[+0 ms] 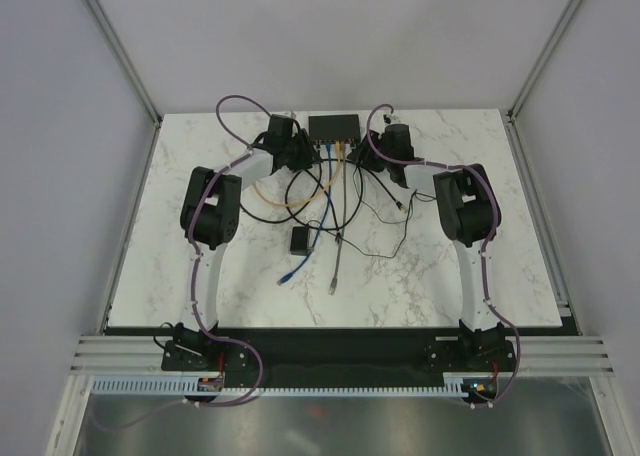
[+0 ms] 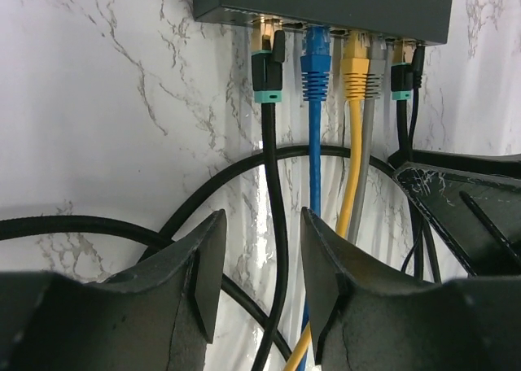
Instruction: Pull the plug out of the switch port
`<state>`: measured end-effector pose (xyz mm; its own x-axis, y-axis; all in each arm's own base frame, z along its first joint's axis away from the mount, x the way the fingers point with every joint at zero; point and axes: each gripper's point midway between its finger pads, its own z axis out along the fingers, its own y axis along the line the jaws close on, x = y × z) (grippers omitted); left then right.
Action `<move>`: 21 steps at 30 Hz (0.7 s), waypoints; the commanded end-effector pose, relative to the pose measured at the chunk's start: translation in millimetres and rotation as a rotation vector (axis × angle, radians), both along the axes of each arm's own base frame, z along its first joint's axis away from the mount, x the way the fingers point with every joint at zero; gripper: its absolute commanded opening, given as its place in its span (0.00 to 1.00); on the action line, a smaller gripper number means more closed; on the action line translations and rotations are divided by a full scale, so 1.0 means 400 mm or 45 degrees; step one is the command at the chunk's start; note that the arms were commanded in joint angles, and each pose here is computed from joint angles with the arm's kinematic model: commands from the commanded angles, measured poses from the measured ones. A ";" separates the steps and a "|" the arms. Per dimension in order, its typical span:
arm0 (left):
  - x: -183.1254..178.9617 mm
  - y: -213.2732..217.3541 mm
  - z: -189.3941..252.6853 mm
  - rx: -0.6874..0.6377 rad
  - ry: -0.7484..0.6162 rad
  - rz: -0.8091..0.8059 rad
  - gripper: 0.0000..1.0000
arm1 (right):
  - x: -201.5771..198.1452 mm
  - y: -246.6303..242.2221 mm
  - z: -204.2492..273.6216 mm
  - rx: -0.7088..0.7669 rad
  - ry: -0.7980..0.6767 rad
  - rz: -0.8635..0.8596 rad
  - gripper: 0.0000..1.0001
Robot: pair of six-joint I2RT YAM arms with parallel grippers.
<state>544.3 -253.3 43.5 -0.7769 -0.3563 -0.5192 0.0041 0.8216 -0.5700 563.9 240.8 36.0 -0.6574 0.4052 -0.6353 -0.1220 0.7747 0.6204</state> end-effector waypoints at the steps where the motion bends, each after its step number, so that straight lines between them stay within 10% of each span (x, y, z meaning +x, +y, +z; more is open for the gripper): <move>1: 0.022 -0.023 0.023 -0.056 -0.001 0.004 0.49 | 0.001 0.011 0.000 0.017 -0.014 0.021 0.51; 6: 0.023 -0.038 0.009 -0.082 0.020 -0.015 0.44 | -0.006 0.009 -0.005 0.012 -0.006 0.024 0.45; 16: -0.003 -0.045 0.001 -0.086 0.045 -0.038 0.02 | -0.019 0.009 -0.004 0.004 -0.008 0.037 0.29; 21: -0.027 -0.043 -0.002 -0.090 0.059 -0.037 0.02 | -0.019 0.010 -0.001 0.005 -0.011 0.042 0.20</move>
<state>544.1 -264.2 34.2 -0.7993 -0.3687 -0.4745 -0.0087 0.7967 -0.6044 557.9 239.8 27.2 -0.6711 0.4006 -0.6238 -0.1134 0.7761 0.6204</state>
